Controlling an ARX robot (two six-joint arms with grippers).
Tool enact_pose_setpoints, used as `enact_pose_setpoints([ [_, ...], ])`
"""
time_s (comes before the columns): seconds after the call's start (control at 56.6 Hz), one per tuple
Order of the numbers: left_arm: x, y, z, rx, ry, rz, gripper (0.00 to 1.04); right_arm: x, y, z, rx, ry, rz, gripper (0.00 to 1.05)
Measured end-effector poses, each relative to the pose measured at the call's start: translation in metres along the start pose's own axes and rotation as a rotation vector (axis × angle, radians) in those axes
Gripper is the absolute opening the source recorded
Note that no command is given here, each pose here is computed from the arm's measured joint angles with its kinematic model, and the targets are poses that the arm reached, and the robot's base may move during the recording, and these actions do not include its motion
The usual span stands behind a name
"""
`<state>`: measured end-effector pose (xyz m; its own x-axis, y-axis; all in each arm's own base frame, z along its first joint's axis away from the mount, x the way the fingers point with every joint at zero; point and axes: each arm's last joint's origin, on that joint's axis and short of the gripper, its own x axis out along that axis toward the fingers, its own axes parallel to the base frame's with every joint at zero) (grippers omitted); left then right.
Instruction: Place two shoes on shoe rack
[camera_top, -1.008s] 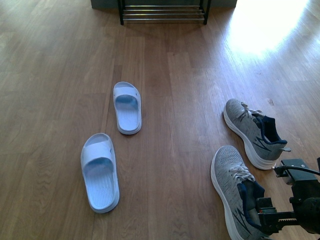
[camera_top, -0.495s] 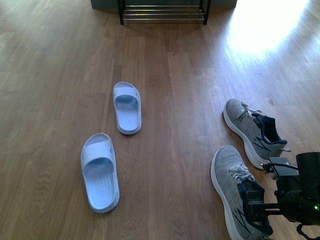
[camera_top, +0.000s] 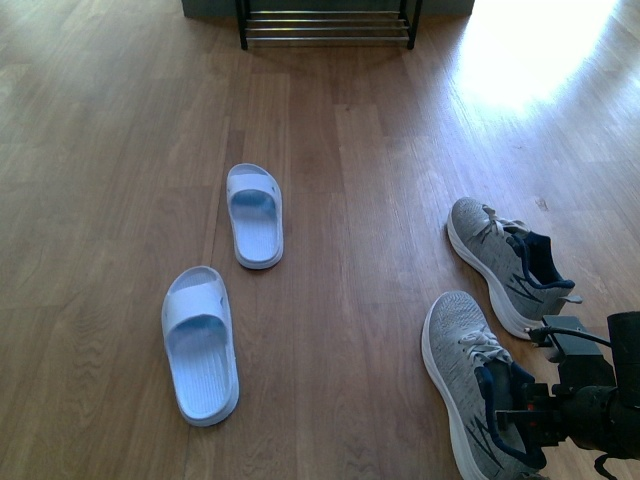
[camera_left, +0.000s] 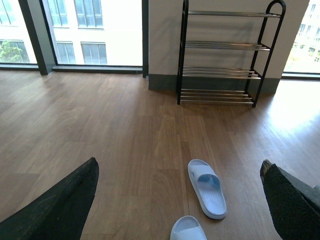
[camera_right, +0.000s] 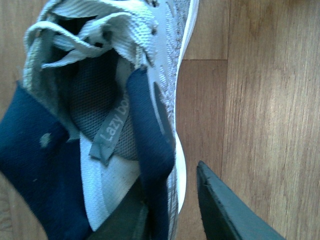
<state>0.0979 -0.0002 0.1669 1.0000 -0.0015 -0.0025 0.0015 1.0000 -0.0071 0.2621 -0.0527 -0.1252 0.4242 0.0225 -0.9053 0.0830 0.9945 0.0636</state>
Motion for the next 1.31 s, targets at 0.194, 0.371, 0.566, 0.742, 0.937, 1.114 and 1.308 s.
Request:
enact_pose_setpoints([
  [0.194,0.000,0.000,0.000,0.000,0.000,0.000,0.95,-0.023,-0.001,0.003,0.055,-0.025,0.033,0.01],
  [0.371,0.000,0.000,0.000,0.000,0.000,0.000,0.95,-0.069,-0.010,0.016,0.129,-0.079,0.059,0.01],
  [0.566,0.000,0.000,0.000,0.000,0.000,0.000,0.95,-0.152,-0.026,0.037,0.222,-0.193,0.104,0.01],
  [0.742,0.000,0.000,0.000,0.000,0.000,0.000,0.95,-0.213,-0.036,0.054,0.273,-0.319,0.127,0.01],
  [0.937,0.000,0.000,0.000,0.000,0.000,0.000,0.95,-0.288,-0.045,0.059,0.356,-0.487,0.165,0.01],
  [1.114,0.000,0.000,0.000,0.000,0.000,0.000,0.95,-0.343,-0.046,0.051,0.398,-0.612,0.217,0.01],
  [1.308,0.000,0.000,0.000,0.000,0.000,0.000,0.95,-0.378,-0.045,0.041,0.403,-0.695,0.243,0.01],
])
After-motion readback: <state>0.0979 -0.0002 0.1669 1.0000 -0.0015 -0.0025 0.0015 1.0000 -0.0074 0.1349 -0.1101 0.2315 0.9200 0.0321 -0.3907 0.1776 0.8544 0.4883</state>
